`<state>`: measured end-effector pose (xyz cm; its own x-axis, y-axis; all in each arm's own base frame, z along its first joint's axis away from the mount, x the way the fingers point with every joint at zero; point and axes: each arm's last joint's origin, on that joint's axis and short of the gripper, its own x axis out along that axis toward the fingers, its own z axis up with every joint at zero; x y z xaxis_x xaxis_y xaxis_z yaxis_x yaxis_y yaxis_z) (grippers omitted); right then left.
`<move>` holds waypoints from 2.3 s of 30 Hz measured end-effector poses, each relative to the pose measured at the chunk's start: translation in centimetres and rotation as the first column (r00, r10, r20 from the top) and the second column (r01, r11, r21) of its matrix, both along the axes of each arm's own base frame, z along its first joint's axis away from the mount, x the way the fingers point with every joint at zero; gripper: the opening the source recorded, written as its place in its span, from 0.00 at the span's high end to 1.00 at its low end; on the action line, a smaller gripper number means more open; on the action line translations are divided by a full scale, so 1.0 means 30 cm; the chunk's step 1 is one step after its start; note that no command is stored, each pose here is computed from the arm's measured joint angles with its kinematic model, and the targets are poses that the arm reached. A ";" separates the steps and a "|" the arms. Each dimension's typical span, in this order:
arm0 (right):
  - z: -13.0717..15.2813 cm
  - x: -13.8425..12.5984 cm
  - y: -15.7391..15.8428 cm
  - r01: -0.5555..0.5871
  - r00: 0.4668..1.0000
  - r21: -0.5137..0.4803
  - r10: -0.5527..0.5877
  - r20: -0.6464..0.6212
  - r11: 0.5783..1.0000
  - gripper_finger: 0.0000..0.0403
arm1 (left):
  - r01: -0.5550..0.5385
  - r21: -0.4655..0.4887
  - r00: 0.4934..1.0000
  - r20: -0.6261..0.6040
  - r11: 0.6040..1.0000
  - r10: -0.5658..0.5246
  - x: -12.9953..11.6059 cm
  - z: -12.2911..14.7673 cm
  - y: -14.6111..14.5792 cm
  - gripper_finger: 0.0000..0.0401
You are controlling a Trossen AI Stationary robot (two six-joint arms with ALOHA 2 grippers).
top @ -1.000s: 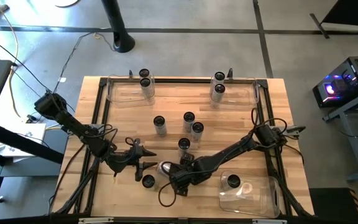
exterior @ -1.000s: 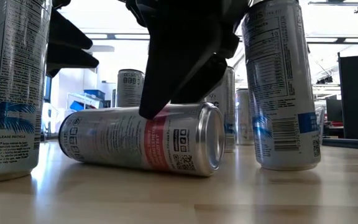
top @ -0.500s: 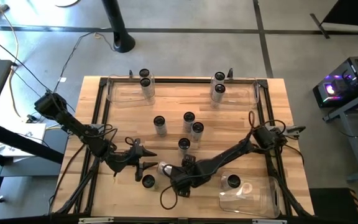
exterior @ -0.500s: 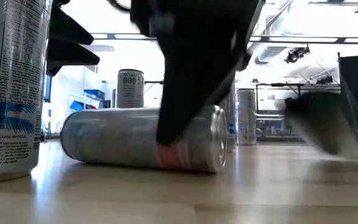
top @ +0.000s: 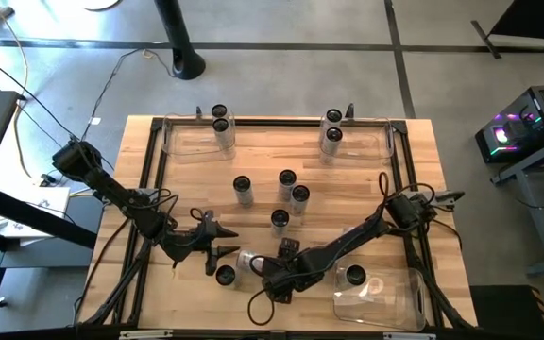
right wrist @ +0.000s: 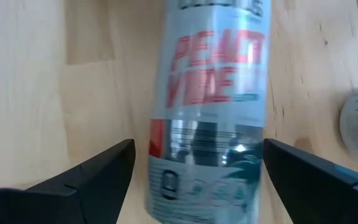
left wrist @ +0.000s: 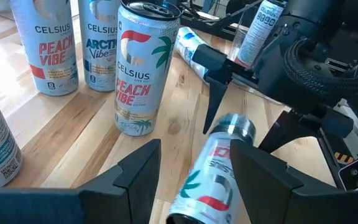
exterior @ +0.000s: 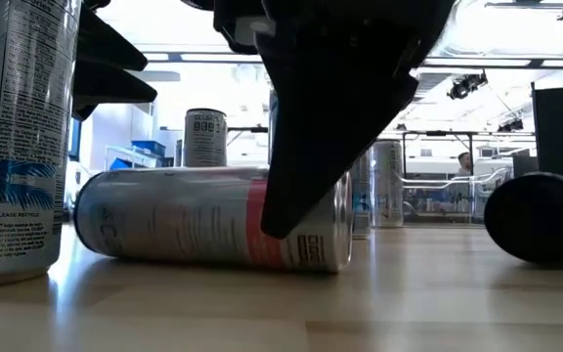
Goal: Sort soda cans
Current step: Put the white-pink soda can into the bottom transparent bin
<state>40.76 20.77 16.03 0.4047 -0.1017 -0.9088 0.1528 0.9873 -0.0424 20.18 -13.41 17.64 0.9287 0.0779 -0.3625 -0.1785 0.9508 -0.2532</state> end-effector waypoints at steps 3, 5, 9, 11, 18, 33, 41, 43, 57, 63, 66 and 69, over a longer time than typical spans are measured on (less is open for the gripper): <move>-0.014 0.004 -0.011 0.002 1.000 0.003 -0.002 0.007 1.000 0.14 | 0.000 0.000 1.000 0.000 1.000 0.000 0.000 0.000 0.000 0.54; -0.025 0.003 -0.017 0.004 1.000 0.003 -0.004 0.004 1.000 0.16 | -0.001 0.000 1.000 0.000 1.000 0.001 0.000 0.000 0.000 0.54; -0.036 0.002 -0.023 0.017 1.000 -0.010 -0.017 0.011 1.000 0.28 | -0.002 0.015 1.000 0.002 1.000 0.002 0.000 0.001 0.001 0.54; -0.037 0.001 -0.025 0.032 0.999 -0.021 -0.032 0.016 0.999 0.36 | -0.002 0.030 1.000 0.014 1.000 0.002 0.002 0.005 0.000 0.54; 0.001 -0.051 -0.002 0.063 0.998 -0.125 -0.061 0.023 0.990 0.41 | 0.009 0.109 0.998 0.060 0.994 -0.015 0.021 0.047 -0.012 0.54; 0.412 -0.488 0.142 0.204 0.909 -0.342 -0.048 0.414 0.917 0.41 | 0.050 0.332 0.982 0.157 0.942 -0.107 0.084 0.217 -0.054 0.54; 0.381 -0.660 0.076 0.297 0.712 -0.199 -0.078 0.698 0.934 0.41 | 0.101 0.442 0.892 0.357 0.891 -0.278 0.194 0.235 -0.027 0.53; 0.373 -0.651 0.063 0.286 0.672 -0.168 -0.072 0.737 0.944 0.41 | 0.084 0.481 0.859 0.409 0.873 -0.308 0.226 0.233 -0.020 0.50; 0.399 -0.546 0.020 0.130 0.553 -0.238 0.129 0.823 0.963 0.41 | -0.060 0.503 0.819 0.519 0.862 -0.246 0.450 0.328 -0.012 0.21; 0.406 -0.546 0.012 0.220 0.545 -0.262 0.105 0.832 0.940 0.41 | -0.052 0.466 0.814 0.532 0.883 -0.233 0.454 0.332 -0.008 0.20; 0.406 -0.546 0.010 0.244 0.543 -0.264 0.094 0.834 0.933 0.41 | -0.037 0.471 0.818 0.521 0.881 -0.244 0.455 0.327 -0.011 0.20; 0.418 -0.549 0.000 0.345 0.529 -0.267 0.049 0.847 0.900 0.41 | 0.037 0.501 0.823 0.476 0.865 -0.311 0.458 0.304 -0.028 0.20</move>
